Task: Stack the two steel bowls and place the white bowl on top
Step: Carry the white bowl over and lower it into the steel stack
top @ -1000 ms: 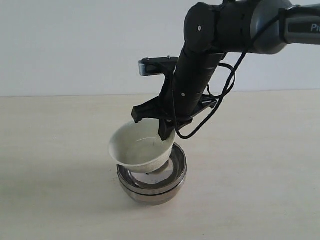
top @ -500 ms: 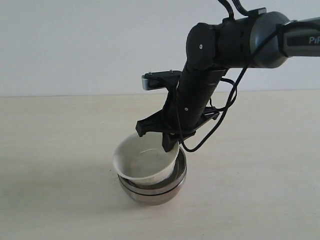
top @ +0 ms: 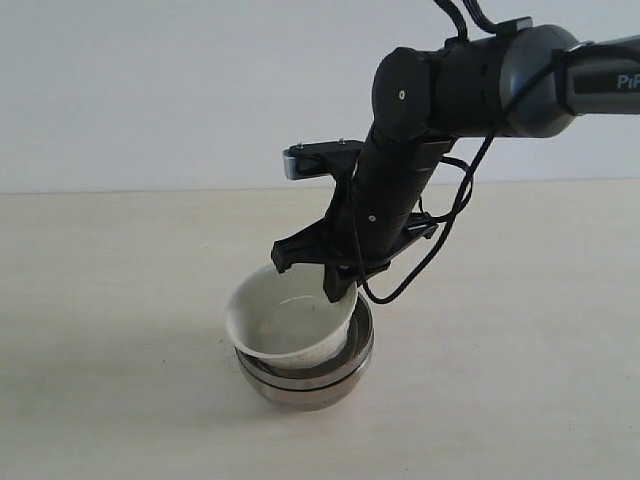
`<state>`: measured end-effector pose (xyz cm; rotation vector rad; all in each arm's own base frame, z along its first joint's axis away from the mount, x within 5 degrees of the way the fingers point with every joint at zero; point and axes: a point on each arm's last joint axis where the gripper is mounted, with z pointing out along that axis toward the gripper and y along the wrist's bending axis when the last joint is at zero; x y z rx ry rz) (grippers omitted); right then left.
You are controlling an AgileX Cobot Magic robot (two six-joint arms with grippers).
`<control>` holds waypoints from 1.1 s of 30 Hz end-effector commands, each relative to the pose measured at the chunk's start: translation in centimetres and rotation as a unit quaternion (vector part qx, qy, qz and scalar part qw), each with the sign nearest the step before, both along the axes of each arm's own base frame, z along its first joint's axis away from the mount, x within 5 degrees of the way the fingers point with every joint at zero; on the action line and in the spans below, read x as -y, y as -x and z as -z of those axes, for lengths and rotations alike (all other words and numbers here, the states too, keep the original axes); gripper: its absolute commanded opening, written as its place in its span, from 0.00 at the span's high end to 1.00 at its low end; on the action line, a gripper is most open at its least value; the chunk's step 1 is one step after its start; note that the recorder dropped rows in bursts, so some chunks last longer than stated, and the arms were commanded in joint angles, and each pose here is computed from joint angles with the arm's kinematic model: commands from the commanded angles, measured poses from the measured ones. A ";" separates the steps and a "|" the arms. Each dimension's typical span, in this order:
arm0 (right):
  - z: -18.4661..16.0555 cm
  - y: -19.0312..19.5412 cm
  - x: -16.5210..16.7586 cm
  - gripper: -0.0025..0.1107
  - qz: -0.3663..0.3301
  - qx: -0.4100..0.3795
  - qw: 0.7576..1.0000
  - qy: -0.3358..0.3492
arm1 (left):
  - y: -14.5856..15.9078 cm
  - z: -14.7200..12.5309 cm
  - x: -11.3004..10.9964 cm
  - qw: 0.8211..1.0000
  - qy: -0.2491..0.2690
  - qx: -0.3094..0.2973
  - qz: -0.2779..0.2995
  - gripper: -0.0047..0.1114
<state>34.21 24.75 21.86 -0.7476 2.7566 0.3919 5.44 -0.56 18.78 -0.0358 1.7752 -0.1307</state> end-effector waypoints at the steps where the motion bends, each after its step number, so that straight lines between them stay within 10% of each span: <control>1: -0.7 0.0 0.3 0.98 -0.003 0.015 1.000 0.001 | 0.0 0.1 0.0 1.000 0.002 0.000 -0.003 0.93; 29: 2.6 -0.7 -0.1 0.97 0.002 0.007 1.000 0.012 | 0.0 0.1 0.0 1.000 0.002 0.000 -0.003 0.93; 33: 2.6 -0.7 -0.1 0.83 0.005 0.005 1.000 0.012 | 0.0 0.1 0.0 1.000 0.002 0.000 -0.003 0.93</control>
